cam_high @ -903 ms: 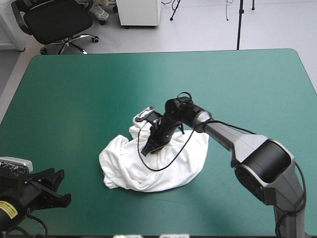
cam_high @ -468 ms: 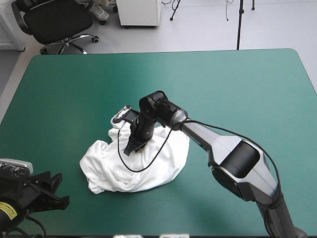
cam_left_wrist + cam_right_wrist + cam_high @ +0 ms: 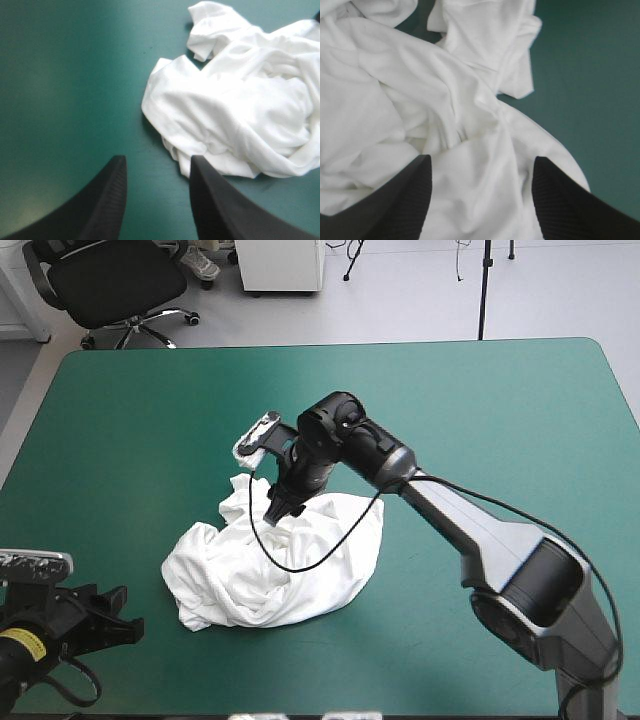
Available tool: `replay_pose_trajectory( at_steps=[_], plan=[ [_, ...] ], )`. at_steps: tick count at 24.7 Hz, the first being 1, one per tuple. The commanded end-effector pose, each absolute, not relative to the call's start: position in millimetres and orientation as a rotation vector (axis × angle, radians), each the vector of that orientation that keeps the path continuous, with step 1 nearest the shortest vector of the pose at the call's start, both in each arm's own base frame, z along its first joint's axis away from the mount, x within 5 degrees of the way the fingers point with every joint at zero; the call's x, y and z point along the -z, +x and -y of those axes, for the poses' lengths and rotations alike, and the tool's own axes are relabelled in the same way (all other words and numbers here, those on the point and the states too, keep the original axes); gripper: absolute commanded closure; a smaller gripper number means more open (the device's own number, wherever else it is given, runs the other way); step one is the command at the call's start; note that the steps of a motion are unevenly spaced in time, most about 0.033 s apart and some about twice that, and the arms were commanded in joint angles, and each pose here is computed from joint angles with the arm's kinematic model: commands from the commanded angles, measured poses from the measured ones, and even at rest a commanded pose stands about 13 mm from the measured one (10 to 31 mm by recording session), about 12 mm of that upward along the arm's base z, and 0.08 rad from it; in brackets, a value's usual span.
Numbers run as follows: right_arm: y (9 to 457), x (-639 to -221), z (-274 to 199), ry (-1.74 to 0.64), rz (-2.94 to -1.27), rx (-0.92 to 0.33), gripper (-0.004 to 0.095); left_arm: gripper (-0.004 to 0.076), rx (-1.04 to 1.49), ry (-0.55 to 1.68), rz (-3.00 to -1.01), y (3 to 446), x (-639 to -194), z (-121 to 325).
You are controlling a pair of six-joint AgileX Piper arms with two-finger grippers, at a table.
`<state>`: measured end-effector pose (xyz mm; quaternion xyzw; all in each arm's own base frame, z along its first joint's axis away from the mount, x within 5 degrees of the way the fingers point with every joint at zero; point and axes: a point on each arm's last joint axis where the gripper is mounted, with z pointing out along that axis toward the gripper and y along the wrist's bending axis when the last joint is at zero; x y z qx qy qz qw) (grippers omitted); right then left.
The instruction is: Fold the cloth
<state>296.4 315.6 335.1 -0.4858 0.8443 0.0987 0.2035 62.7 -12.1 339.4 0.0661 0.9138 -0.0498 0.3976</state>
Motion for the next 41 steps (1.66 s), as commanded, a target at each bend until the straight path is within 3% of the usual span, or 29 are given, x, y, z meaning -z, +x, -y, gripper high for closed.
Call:
replay_pose_trajectory(
  at_steps=[1, 12, 20, 25, 29, 33, 36, 41],
  plan=[
    [274, -391, -273, -1.251, -2.288, -0.235, 0.0345, 0.042, 0.067, 0.143, -2.329, 88, -344, 16],
    [209, -414, -151, -1.06, -2.344, -0.176, 0.0371, 0.042, -0.106, 0.068, -2.65, 174, -293, 32],
    [197, -425, -142, -1.04, -2.298, -0.183, 0.0371, 0.0419, 0.428, -0.191, -2.701, 224, -257, 14],
    [196, -425, -142, -1.034, -2.302, -0.188, 0.0371, 0.0333, 0.472, -0.154, -2.78, 238, -234, 9],
    [196, -425, -142, -1.026, -2.305, -0.191, 0.0372, 0.0336, 0.493, -0.11, -2.849, 243, -218, 10],
    [198, -425, -141, -1.007, -2.312, -0.17, 0.0372, 0.0502, 0.492, -0.071, -2.856, 243, -216, 10],
    [200, -421, -137, -1.0, -2.322, -0.1, 0.04, 0.0737, 0.484, -0.032, -2.853, 243, -216, 10],
    [206, -397, -139, -1.001, -2.353, -0.066, 0.0449, 0.0741, 0.487, -0.001, -2.845, 243, -216, 10]
  ],
)
